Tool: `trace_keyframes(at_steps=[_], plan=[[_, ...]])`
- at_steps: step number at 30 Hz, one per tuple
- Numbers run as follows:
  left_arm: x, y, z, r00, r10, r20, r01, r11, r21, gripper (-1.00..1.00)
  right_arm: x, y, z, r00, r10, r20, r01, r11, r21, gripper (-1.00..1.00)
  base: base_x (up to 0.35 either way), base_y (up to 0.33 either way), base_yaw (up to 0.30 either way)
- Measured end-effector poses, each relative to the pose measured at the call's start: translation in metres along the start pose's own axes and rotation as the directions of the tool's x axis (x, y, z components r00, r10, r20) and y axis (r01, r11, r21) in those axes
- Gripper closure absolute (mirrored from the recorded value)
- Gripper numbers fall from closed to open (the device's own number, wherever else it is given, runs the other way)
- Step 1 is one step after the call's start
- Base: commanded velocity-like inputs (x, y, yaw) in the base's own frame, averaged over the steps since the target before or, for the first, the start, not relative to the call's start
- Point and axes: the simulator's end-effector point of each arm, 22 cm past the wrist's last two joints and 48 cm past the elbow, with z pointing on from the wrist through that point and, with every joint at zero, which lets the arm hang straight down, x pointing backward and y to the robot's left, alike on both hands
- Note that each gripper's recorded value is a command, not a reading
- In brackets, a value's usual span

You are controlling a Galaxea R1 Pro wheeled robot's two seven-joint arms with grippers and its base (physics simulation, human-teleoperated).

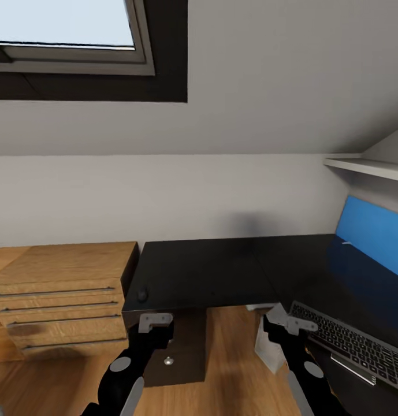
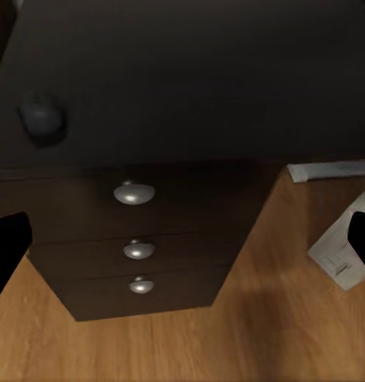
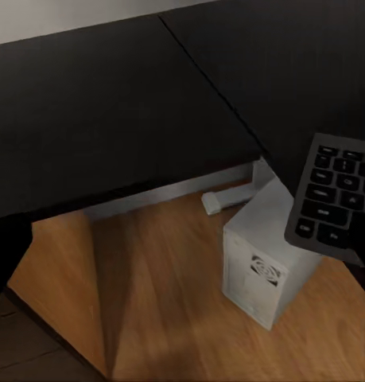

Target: In the bedroom, organize the workspace by keeping the computer under the desk, ensuring the monitor is on the desk, placing the keyboard on the desk next to the monitor, placing the mouse on the desk next to the keyboard, moving the folder from the swivel chair onto the desk next to the mouse, stacking the notebook on top of the folder with the pen on top of the notebook, and positioning the swivel chair next to the desk.

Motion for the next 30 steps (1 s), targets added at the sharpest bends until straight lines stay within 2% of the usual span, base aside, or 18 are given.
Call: trace_keyframes(at_steps=[10,17,22,25,28,29,30], plan=[[-0.003,-0.001,-0.002,1.0,0.001,0.006,-0.001,1.0,0.002,-1.0,-0.006,-0.004,0.001,1.0,-0.003,0.029,0.003,1.0,0.004,-1.0,0.0,0.0,-0.259],[-0.003,-0.001,-0.002,1.0,0.001,0.008,-0.001,1.0,0.002,-1.0,-0.03,0.038,-0.007,0.996,-0.029,0.087,0.035,0.996,-0.076,-1.0,0.0,0.0,-0.031],[-0.003,-0.002,-0.002,1.0,0.002,0.007,-0.002,1.0,0.002,-1.0,-0.018,0.039,-0.004,0.998,-0.038,0.055,0.042,0.996,-0.073,-1.0,0.0,0.0,-0.003],[-0.003,-0.002,-0.002,1.0,0.002,0.007,-0.002,1.0,0.003,-1.0,-0.021,0.028,0.011,0.998,-0.05,0.031,0.05,0.998,-0.023,-1.0,0.0,0.0,0.0],[-0.003,-0.002,-0.002,1.0,0.002,0.007,-0.002,1.0,0.003,-1.0,-0.012,0.002,0.042,0.996,-0.069,-0.055,0.073,0.994,0.077,-1.0,0.0,0.0,0.0],[-0.003,-0.002,-0.002,1.0,0.002,0.007,-0.002,1.0,0.003,-1.0,-0.011,-0.003,0.047,0.995,-0.069,-0.069,0.076,0.993,0.093,-1.0,0.0,0.0,0.0],[-0.003,-0.002,-0.002,1.0,0.002,0.007,-0.002,1.0,0.003,-1.0,-0.01,-0.018,0.06,0.993,-0.064,-0.096,0.076,0.988,0.132,-1.0,0.0,0.0,0.0]])
